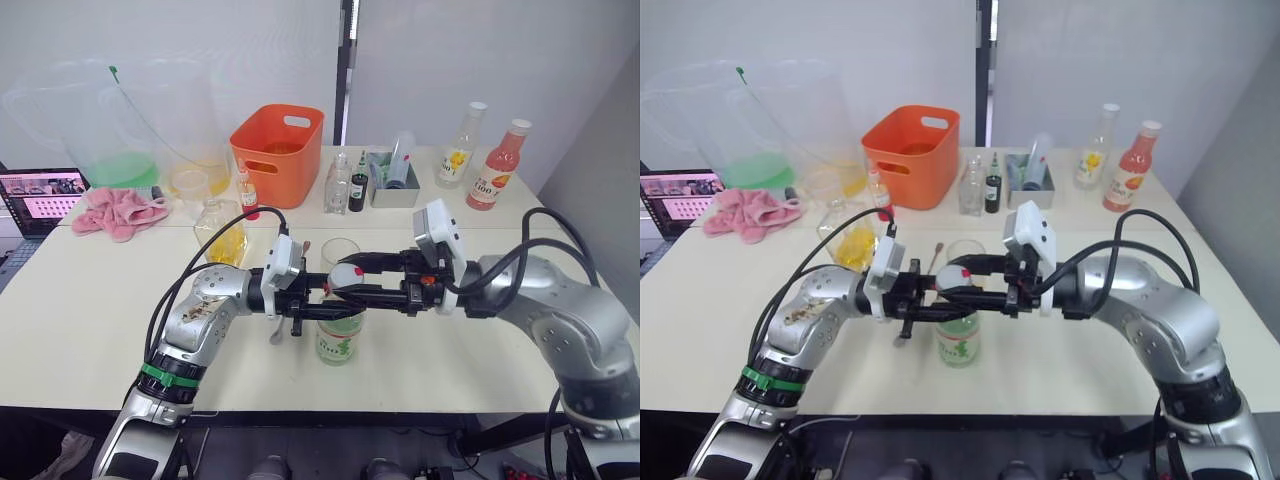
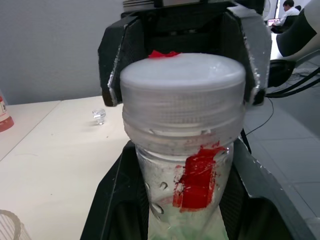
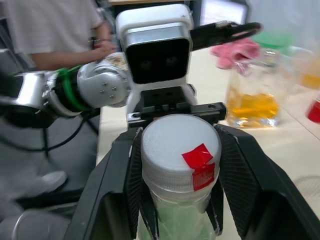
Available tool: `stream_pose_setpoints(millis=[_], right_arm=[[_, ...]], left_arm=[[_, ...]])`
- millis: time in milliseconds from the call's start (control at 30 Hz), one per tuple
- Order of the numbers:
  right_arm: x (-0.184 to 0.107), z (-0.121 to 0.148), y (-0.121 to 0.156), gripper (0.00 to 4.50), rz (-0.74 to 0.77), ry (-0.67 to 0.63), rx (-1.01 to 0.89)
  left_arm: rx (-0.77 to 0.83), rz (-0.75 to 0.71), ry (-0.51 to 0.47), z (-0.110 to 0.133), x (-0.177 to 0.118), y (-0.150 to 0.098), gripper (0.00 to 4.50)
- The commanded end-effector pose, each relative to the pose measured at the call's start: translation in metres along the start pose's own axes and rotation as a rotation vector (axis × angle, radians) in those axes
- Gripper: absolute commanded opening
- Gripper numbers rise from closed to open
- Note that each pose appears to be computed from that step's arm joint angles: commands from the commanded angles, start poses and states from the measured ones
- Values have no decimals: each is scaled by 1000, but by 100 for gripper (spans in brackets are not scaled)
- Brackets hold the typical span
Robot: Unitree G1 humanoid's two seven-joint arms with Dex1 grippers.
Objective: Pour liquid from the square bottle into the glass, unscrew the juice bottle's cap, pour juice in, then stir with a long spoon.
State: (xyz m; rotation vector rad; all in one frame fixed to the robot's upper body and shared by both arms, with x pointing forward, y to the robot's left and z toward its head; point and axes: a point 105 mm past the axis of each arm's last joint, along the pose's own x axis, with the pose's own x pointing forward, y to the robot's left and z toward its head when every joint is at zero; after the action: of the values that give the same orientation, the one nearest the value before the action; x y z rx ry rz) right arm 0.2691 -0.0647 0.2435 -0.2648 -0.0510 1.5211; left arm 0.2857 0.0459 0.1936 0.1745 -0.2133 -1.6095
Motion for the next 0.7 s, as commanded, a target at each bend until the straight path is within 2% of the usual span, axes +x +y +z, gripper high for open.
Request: stream_pose_setpoints(millis=[33,133,233,367,433,600,700], right_arm=[[6,-3,-13,169,196,52,-81],[9,-1,-27,169,339,115,-157],[14,10,-30,169,444,122,-221],[10,29,-31,169,468,100,-224],[6,36,-32,273,469,98,-206],[-13,45,-31,441,427,88,-178],[-26,50,-29,450,312,33,-156]], left_arm=[[-7,9,58,-11,5,-4,124],[-8,28,59,-11,4,-6,124],[-13,56,67,-11,0,-10,124],[-14,80,69,-10,-1,-12,124],[-15,86,67,-10,0,-12,124],[-18,104,63,-13,1,-9,124],[-23,101,62,-14,0,-7,124]])
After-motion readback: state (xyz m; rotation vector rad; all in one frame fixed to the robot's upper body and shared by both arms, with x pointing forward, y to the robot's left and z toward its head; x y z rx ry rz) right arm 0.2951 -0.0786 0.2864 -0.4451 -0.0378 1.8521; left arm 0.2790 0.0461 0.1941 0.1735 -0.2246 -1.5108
